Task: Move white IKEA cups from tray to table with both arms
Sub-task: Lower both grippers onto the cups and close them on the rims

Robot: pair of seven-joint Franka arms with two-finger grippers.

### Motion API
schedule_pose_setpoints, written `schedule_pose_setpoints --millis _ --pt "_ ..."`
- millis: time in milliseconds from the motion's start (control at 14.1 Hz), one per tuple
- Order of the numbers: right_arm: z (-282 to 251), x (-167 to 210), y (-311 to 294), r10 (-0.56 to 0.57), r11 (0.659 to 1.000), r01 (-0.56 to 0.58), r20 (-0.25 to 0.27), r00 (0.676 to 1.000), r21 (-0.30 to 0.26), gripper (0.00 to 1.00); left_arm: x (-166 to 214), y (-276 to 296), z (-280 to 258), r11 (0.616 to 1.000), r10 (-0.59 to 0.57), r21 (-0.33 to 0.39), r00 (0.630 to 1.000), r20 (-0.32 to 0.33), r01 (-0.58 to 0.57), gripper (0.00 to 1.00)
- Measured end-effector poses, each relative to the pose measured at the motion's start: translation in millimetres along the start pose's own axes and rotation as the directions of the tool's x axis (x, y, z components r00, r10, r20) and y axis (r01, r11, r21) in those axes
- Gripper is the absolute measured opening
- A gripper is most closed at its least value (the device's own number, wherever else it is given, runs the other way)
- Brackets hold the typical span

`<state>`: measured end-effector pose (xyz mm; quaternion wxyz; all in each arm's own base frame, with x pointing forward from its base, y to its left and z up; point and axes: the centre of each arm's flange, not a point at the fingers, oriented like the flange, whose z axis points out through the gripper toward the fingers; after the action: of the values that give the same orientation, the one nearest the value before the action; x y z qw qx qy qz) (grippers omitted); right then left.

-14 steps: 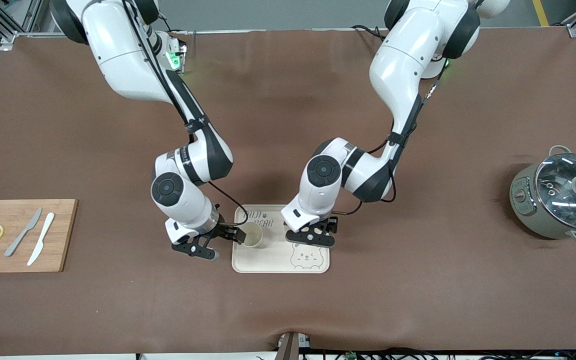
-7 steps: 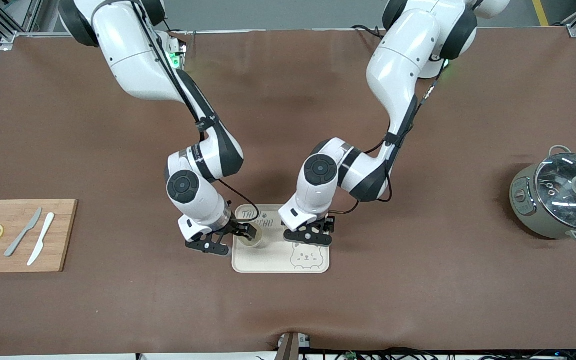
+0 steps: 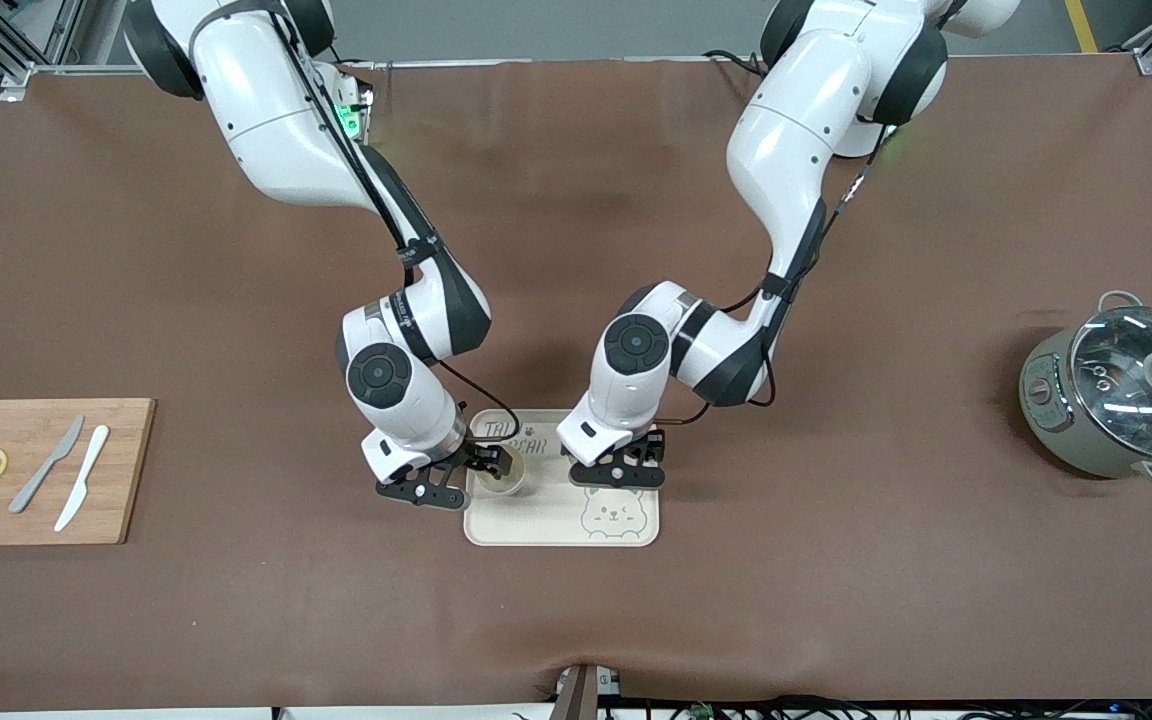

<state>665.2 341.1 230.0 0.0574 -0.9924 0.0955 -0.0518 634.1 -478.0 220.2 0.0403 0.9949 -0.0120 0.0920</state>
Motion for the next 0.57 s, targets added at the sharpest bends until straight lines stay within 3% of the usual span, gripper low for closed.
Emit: schedule_pose_setpoints --millis 426,569 --pt "1.6 -2.7 -1.5 -0.004 1.0 0.004 0.003 1.0 -0.003 0.23 -0.5 1.7 -0.1 1.0 -0.018 -0.006 1.0 -0.004 0.018 0.22" --pt "1.6 -2.9 -1.7 -0.004 1.0 0.004 0.003 1.0 -0.003 0.17 -0.1 1.2 -0.1 1.0 -0.02 -0.006 1.0 -0.005 0.02 0.04"
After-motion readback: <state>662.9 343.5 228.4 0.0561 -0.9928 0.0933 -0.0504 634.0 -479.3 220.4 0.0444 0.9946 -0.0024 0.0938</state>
